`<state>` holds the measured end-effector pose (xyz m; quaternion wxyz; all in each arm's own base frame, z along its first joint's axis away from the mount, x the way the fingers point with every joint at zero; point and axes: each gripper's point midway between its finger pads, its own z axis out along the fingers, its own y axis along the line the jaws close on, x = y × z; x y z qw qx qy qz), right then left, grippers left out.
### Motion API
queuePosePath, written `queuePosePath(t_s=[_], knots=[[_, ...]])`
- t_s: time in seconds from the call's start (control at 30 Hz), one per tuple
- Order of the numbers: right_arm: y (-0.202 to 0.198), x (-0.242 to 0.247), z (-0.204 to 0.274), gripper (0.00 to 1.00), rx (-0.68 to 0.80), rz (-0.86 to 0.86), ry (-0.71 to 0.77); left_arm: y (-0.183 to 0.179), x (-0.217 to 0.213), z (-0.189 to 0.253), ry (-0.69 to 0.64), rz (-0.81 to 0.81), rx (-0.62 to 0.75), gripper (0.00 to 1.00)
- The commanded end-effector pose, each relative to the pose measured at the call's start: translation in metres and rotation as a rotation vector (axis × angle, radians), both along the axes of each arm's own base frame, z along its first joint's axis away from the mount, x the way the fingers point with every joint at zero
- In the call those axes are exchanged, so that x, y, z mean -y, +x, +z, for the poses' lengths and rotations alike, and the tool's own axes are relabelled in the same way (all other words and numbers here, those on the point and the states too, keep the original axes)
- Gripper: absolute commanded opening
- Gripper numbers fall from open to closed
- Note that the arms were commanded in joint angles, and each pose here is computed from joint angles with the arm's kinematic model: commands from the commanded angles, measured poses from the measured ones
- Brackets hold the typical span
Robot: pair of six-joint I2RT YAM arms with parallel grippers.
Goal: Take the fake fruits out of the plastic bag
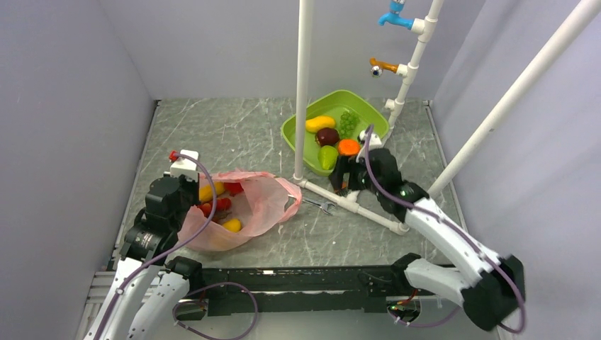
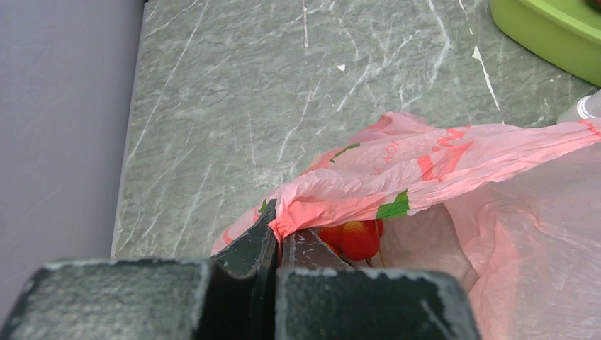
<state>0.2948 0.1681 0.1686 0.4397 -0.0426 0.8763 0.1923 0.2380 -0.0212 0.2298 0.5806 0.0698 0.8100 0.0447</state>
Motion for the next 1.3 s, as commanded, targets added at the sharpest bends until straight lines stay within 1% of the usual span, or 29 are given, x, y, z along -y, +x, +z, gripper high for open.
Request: queuePosePath(t_s=[0.0, 0.07, 0.17, 0.3, 0.37, 0.43, 0.5, 0.6, 0.7, 0.77, 0.8, 0.87, 0.9, 1.0, 1.03, 1.07, 1.13, 1.2, 1.27], knots=[[-0.067, -0.059, 0.07, 0.88, 0.211, 0.282, 0.137, 0.005, 0.007, 0.012, -0.013, -0.035, 0.047, 0.0], [-0.093, -0.078, 0.096, 0.87, 0.266, 0.363, 0.174, 0.006, 0.007, 0.012, -0.011, -0.034, 0.044, 0.0], [-0.12, -0.104, 0.125, 0.84, 0.303, 0.48, 0.253, 0.005, 0.006, 0.011, -0.009, -0.029, 0.039, 0.0], [-0.165, -0.156, 0.152, 0.83, 0.35, 0.728, 0.373, 0.005, 0.003, 0.009, -0.003, -0.015, 0.037, 0.0], [-0.18, -0.185, 0.156, 0.83, 0.339, 0.811, 0.378, 0.005, 0.002, 0.008, 0.001, -0.008, 0.032, 0.0], [-0.185, -0.214, 0.152, 0.79, 0.306, 0.846, 0.356, 0.005, 0.001, 0.006, 0.005, -0.001, 0.023, 0.0], [-0.182, -0.242, 0.134, 0.72, 0.257, 0.856, 0.319, 0.006, 0.0, 0.005, 0.008, 0.005, 0.021, 0.0], [-0.17, -0.274, 0.107, 0.71, 0.223, 0.847, 0.287, 0.006, -0.001, 0.004, 0.012, 0.012, 0.019, 0.0], [-0.151, -0.297, 0.07, 0.6, 0.178, 0.8, 0.202, 0.006, -0.002, 0.002, 0.016, 0.013, 0.015, 0.0], [-0.142, -0.309, 0.045, 0.52, 0.138, 0.775, 0.147, 0.007, -0.001, 0.001, 0.018, 0.013, 0.011, 0.0], [-0.133, -0.312, 0.029, 0.49, 0.119, 0.74, 0.099, 0.007, -0.001, 0.001, 0.02, 0.012, 0.01, 0.0], [-0.123, -0.32, 0.011, 0.41, 0.111, 0.715, 0.039, 0.007, -0.002, 0.001, 0.02, 0.014, 0.012, 0.0], [-0.118, -0.323, 0.003, 0.39, 0.115, 0.708, 0.02, 0.007, -0.002, 0.001, 0.021, 0.014, 0.01, 0.0], [-0.11, -0.329, -0.013, 0.38, 0.155, 0.709, -0.035, 0.007, -0.002, 0.001, 0.022, 0.013, 0.014, 0.0], [-0.106, -0.332, -0.015, 0.39, 0.177, 0.709, -0.041, 0.007, -0.001, 0.001, 0.022, 0.012, 0.015, 0.0], [-0.105, -0.335, -0.018, 0.44, 0.191, 0.723, -0.045, 0.007, -0.001, 0.001, 0.022, 0.013, 0.016, 0.0], [-0.109, -0.342, -0.027, 0.49, 0.207, 0.777, -0.045, 0.007, -0.002, 0.002, 0.024, 0.013, 0.017, 0.0], [-0.112, -0.349, -0.032, 0.54, 0.226, 0.816, -0.031, 0.007, -0.002, 0.002, 0.024, 0.014, 0.021, 0.0], [-0.11, -0.355, -0.042, 0.56, 0.224, 0.83, -0.031, 0.008, -0.001, 0.002, 0.024, 0.011, 0.021, 0.0]])
